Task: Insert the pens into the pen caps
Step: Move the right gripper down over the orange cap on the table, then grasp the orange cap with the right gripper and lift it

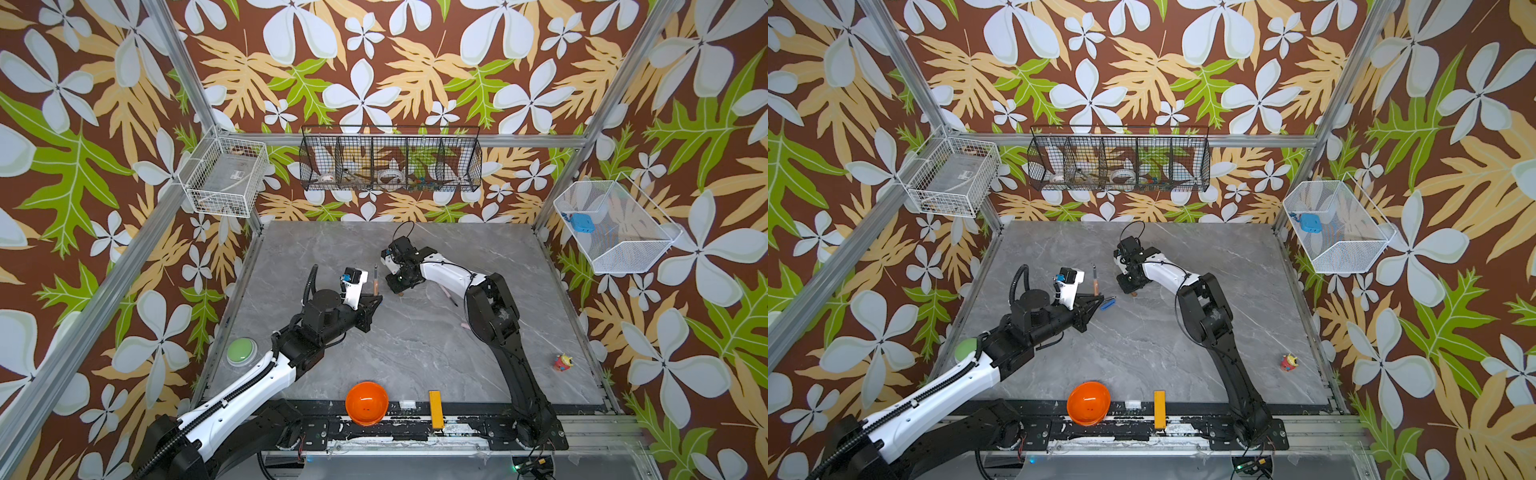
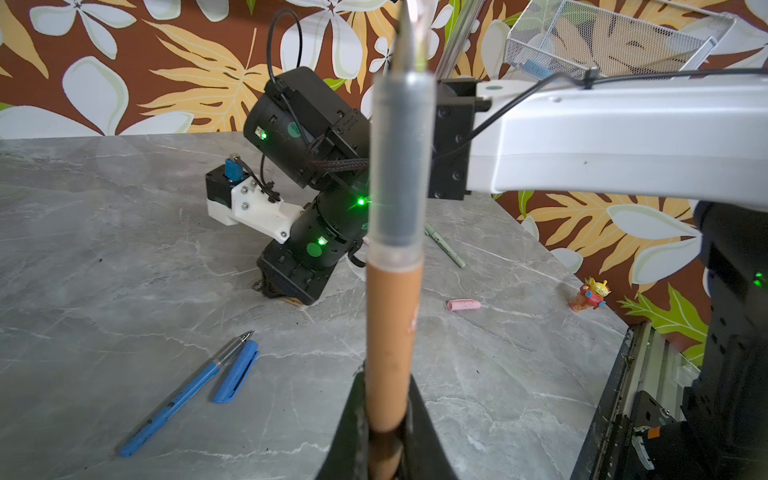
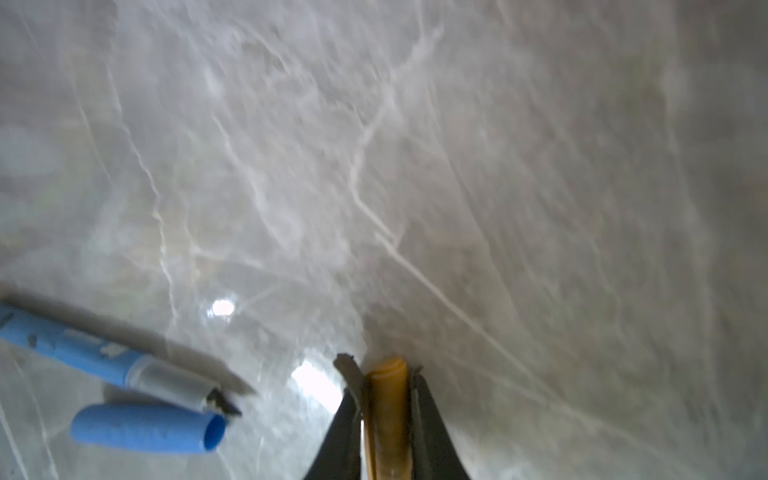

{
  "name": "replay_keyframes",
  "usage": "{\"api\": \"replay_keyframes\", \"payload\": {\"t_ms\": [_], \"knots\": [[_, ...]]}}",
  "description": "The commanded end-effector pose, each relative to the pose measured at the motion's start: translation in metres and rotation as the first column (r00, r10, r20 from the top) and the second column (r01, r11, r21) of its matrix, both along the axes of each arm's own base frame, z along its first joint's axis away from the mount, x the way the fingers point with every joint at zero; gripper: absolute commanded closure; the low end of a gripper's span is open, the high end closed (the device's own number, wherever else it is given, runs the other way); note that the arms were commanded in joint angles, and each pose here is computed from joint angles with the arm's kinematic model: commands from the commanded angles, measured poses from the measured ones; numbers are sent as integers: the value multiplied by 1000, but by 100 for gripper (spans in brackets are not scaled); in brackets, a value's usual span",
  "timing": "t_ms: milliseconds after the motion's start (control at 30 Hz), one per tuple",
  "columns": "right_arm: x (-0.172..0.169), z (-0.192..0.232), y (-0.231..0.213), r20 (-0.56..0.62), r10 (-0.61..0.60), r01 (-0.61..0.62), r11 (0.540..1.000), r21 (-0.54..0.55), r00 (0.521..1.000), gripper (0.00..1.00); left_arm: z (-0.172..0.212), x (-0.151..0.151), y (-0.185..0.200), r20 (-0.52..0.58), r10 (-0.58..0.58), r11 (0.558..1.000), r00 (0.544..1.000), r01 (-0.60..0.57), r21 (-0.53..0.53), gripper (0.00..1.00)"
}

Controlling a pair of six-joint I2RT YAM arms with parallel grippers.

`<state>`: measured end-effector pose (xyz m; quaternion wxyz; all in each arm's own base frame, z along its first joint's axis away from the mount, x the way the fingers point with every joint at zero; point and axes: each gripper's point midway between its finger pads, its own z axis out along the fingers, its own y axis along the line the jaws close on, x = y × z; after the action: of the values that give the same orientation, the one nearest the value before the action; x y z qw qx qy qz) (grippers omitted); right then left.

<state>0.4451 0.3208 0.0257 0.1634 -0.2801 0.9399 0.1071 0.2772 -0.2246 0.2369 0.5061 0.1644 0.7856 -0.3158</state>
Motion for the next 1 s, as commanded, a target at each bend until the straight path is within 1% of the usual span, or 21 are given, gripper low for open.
{"api": "replay_keyframes", "payload": {"t_ms": [0,33,67,100,200,267,333,400,500,667,767,967], "knots": [[-19,0,-15,-51,-29,27,999,-44,998,86,5,1,-1,16,-6,1000,1000,6,0,100],[-23,0,-18,-60,-38,36,998,-47,997,85,5,1,-1,15,-8,1000,1000,8,-1,100],[-27,1,-21,-71,-51,47,998,-48,996,82,5,1,-1,16,-8,1000,1000,8,-1,100],[-32,1,-24,-82,-63,59,997,-48,995,76,4,1,-1,16,-8,1000,1000,8,0,100],[-43,7,-25,-105,-73,71,997,-21,992,64,3,1,-1,12,-9,1000,1000,9,3,100],[-45,17,-22,-98,-74,75,997,10,992,58,2,0,-1,11,-12,1000,1000,12,4,100],[-43,27,-20,-83,-72,75,997,32,994,53,1,0,-2,7,-14,1000,1000,14,5,100],[-42,33,-20,-79,-67,69,997,33,995,52,0,-1,-2,7,-15,1000,1000,15,4,100],[-43,33,-21,-96,-41,41,999,0,995,51,0,-1,-1,7,-16,1000,1000,16,6,100],[-45,20,-27,-165,5,-20,996,-90,986,51,-1,-2,-2,7,-23,1000,1000,23,5,100],[-47,12,-28,-195,25,-49,992,-115,980,51,-1,-3,-1,7,-22,1000,1000,22,5,100],[-50,-1,-29,-228,30,-63,989,-137,973,51,-1,-3,-1,5,-20,1000,1000,20,4,100]]}}
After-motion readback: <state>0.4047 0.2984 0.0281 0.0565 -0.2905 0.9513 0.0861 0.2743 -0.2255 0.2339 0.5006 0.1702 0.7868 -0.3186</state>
